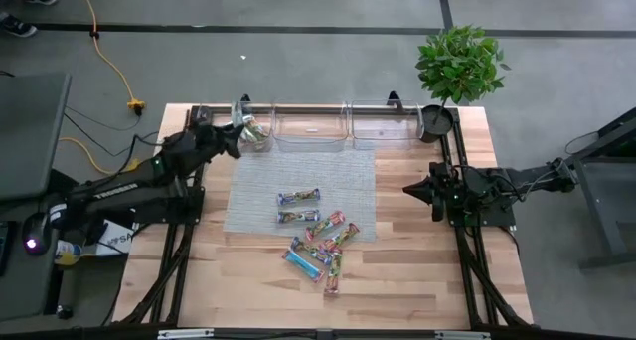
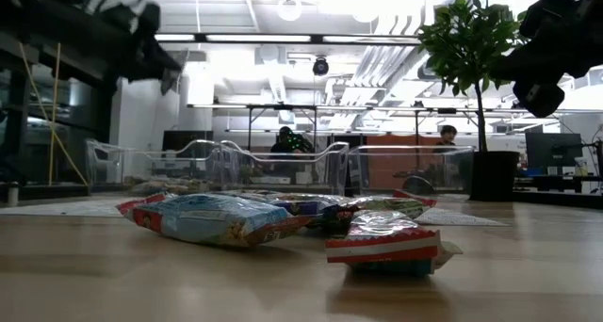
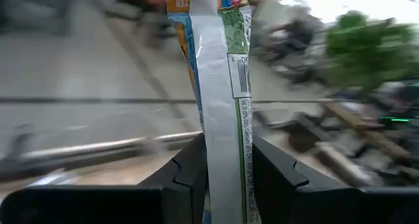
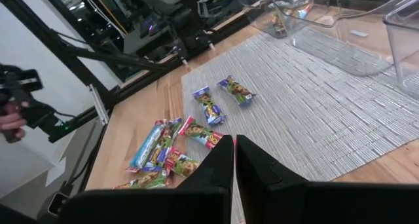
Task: Pick and place Granola Bars by type
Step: Put the yellow granola bar into the left transparent bin, then put the red granola bar into the middle transparent bin
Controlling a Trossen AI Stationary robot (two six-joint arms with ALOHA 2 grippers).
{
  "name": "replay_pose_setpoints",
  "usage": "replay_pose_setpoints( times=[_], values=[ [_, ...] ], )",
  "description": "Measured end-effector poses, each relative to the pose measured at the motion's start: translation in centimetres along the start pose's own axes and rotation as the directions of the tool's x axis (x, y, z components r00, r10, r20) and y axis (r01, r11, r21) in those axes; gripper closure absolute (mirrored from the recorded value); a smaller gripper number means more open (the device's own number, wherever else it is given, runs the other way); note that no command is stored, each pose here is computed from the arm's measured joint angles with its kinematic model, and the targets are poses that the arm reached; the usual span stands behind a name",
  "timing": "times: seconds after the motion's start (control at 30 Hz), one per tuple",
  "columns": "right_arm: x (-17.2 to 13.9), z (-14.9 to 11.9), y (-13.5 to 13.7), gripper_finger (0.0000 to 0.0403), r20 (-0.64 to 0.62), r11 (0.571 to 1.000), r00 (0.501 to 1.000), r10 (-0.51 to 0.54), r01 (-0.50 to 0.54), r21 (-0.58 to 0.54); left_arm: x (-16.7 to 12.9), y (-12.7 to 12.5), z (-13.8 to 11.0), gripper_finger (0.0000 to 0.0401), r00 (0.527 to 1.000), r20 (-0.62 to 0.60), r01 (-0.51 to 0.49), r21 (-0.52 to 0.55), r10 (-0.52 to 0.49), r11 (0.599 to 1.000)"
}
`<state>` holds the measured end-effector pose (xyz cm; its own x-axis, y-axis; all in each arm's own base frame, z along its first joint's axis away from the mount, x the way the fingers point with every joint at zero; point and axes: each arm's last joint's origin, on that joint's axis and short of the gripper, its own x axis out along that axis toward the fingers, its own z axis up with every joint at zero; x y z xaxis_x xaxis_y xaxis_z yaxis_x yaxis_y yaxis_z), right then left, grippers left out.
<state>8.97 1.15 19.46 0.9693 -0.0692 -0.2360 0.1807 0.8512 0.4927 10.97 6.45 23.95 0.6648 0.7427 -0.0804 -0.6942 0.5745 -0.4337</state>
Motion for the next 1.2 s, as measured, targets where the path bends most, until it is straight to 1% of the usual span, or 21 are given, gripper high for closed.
replay_pose_setpoints(
  times=[0.13,0.27,0.43,0.57,0.73,0.83,1.0,1.13,1.2],
  values=[
    [0.0,0.0,0.0,0.0402,0.005,1.0,1.0,0.001,-0.001,0.008,1.6,1.5,-0.3,0.0305,0.987,-0.019,-0.159,0.005,0.159,0.987],
    [0.0,0.0,0.0,0.0402,0.006,1.0,1.0,0.001,-0.001,0.025,3.2,3.2,-0.9,0.0305,0.951,-0.07,-0.302,-0.027,0.3,0.953],
    [0.0,0.0,0.0,0.0402,0.006,0.999,1.0,0.001,-0.001,0.032,4.9,5.0,-1.9,0.0305,0.912,-0.173,-0.385,-0.053,0.371,0.921],
    [0.0,0.1,0.0,0.0402,0.009,0.999,1.0,-0.003,0.002,0.032,5.7,5.8,-2.3,0.0305,0.897,-0.199,-0.413,-0.057,0.395,0.909],
    [0.0,0.1,0.0,0.0402,0.013,0.999,1.0,-0.009,0.009,0.032,6.2,6.0,-1.9,0.0298,0.881,-0.207,-0.442,-0.04,0.425,0.896],
    [0.0,0.1,-0.1,0.0402,0.024,0.999,0.999,-0.025,0.025,0.032,6.5,6.1,-1.4,0.0281,0.877,-0.196,-0.451,-0.026,0.438,0.892],
    [0.0,0.1,-0.1,0.0402,0.036,0.999,0.998,-0.042,0.041,0.03,6.6,6.5,-0.9,0.0246,0.874,-0.188,-0.462,-0.037,0.448,0.886],
    [0.0,0.1,-0.1,0.0402,0.036,0.999,0.998,-0.042,0.041,0.03,6.7,6.3,-0.9,0.0231,0.887,-0.195,-0.434,-0.046,0.418,0.9],
    [0.0,0.2,-0.1,0.0402,0.04,0.998,0.998,-0.048,0.047,0.032,6.8,6.0,-0.6,0.0229,0.915,-0.19,-0.374,-0.069,0.356,0.925]
  ],
)
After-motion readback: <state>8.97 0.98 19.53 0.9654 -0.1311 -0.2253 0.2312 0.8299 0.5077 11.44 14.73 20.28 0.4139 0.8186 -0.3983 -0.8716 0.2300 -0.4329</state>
